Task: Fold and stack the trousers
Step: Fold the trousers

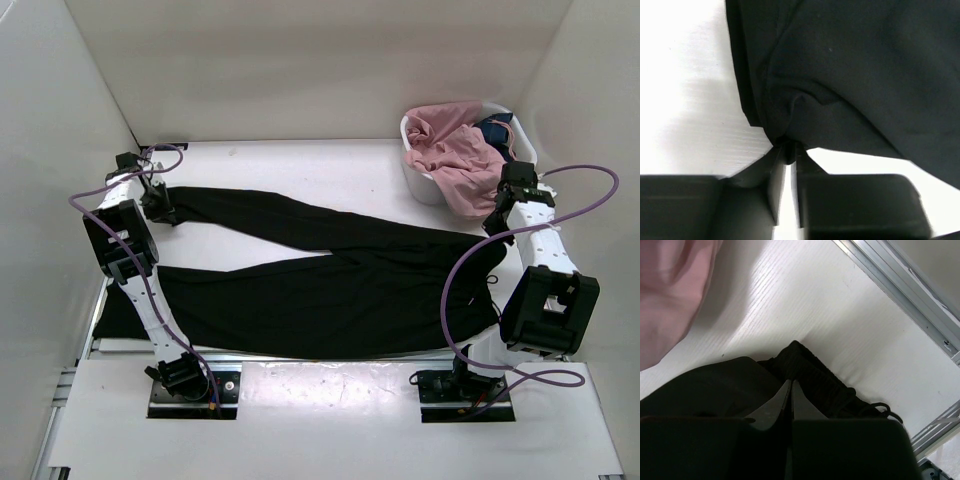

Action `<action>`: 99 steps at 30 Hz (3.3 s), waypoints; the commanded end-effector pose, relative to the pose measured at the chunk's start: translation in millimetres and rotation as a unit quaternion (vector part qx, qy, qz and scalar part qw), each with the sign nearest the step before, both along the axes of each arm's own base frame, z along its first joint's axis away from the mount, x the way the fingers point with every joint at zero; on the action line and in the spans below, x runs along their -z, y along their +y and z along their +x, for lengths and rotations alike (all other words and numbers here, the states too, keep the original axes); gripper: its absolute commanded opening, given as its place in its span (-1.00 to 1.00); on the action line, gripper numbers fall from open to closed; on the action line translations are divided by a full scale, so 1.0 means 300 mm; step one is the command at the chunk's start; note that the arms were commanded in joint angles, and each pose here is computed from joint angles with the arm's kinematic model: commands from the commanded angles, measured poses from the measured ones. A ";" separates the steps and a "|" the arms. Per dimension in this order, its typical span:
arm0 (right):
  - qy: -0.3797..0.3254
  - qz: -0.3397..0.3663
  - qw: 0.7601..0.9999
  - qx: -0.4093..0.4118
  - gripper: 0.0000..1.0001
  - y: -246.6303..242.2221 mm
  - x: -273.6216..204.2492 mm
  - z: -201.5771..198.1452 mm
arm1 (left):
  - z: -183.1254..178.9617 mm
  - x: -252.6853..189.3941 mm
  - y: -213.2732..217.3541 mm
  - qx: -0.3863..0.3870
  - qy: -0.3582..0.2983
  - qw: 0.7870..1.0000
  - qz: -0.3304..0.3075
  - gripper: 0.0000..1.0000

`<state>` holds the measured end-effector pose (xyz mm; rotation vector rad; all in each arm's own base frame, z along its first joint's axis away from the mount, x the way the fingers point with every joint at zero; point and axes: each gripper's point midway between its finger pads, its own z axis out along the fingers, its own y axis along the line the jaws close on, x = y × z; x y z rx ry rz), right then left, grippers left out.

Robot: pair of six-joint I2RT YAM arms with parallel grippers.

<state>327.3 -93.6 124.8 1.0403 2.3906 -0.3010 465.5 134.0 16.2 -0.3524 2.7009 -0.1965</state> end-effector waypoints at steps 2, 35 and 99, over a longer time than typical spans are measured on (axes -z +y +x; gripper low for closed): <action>-0.016 -0.017 1.000 -0.004 -1.00 -0.016 -0.055 0.031 | -0.061 0.004 0.000 0.010 0.032 0.999 0.016 -0.30; -0.103 -0.014 0.994 0.013 -1.00 -0.067 -0.319 -0.022 | -0.229 -0.533 0.229 0.084 -0.067 0.982 0.155 -0.72; -0.110 0.080 0.977 0.164 -0.99 0.078 -0.142 -0.515 | -0.458 -0.798 0.394 0.057 -0.125 0.963 0.232 -0.72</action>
